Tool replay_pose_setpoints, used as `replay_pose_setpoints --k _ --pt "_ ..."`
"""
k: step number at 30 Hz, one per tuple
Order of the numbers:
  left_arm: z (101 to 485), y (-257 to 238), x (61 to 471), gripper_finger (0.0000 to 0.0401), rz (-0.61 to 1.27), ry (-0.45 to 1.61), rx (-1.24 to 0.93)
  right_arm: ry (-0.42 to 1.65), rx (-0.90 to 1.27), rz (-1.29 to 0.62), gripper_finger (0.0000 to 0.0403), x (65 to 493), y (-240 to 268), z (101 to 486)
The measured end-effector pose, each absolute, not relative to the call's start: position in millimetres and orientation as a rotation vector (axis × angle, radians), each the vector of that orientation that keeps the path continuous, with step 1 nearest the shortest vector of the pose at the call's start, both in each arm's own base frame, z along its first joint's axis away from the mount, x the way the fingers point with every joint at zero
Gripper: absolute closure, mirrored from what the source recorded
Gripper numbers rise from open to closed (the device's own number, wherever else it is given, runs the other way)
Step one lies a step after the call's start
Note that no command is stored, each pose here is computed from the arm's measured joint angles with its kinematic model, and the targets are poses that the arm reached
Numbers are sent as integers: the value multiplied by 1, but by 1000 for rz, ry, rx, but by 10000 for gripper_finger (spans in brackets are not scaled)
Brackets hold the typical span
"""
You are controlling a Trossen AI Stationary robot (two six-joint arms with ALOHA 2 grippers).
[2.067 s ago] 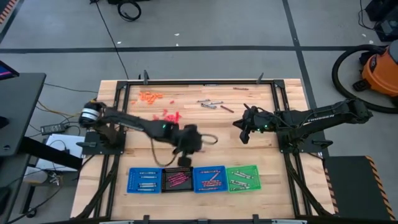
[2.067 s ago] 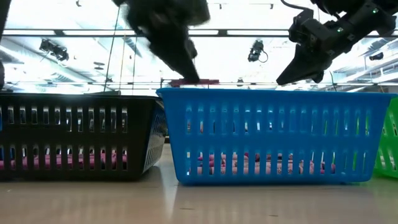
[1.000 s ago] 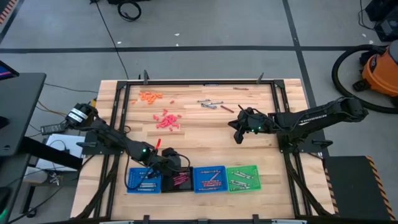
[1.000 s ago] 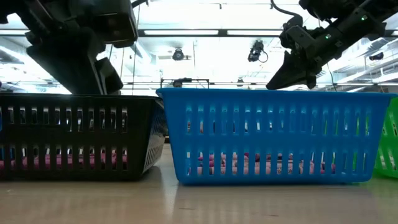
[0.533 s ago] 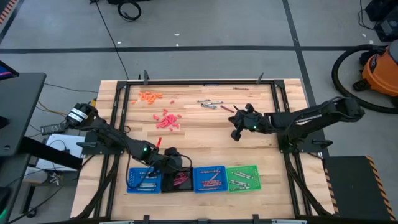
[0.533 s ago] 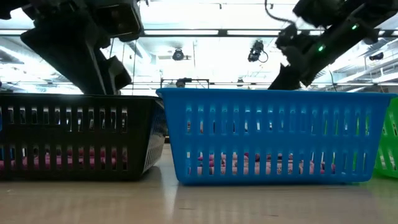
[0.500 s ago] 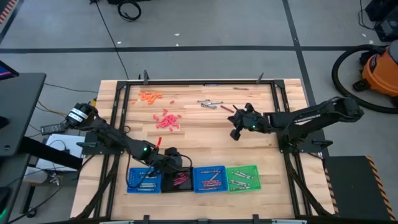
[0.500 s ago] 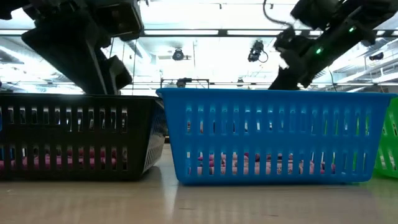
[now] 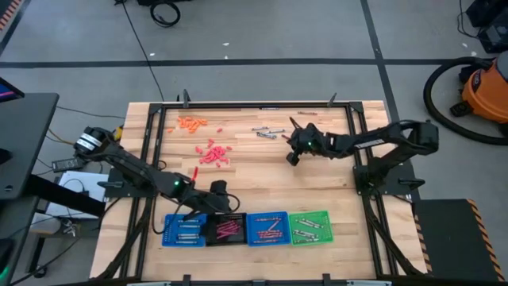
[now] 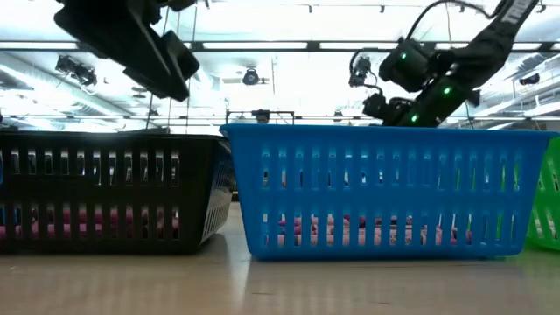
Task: Sort crayons
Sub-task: Put the white crayon into the green bin
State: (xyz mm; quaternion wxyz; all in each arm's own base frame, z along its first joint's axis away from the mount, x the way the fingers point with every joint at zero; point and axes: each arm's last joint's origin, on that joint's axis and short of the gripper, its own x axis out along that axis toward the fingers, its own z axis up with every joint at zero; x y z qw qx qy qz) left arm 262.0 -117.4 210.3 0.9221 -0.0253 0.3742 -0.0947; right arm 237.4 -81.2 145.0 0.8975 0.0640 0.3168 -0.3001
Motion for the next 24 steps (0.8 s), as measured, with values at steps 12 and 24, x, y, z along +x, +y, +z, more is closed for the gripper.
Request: replay_pose_setpoints --k 12,24 --pt "206 -100 267 259 -155 795 28 717 190 -564 354 230 -125 116" --pt "206 -88 270 259 -137 806 62 703 148 -624 245 232 -131 112"
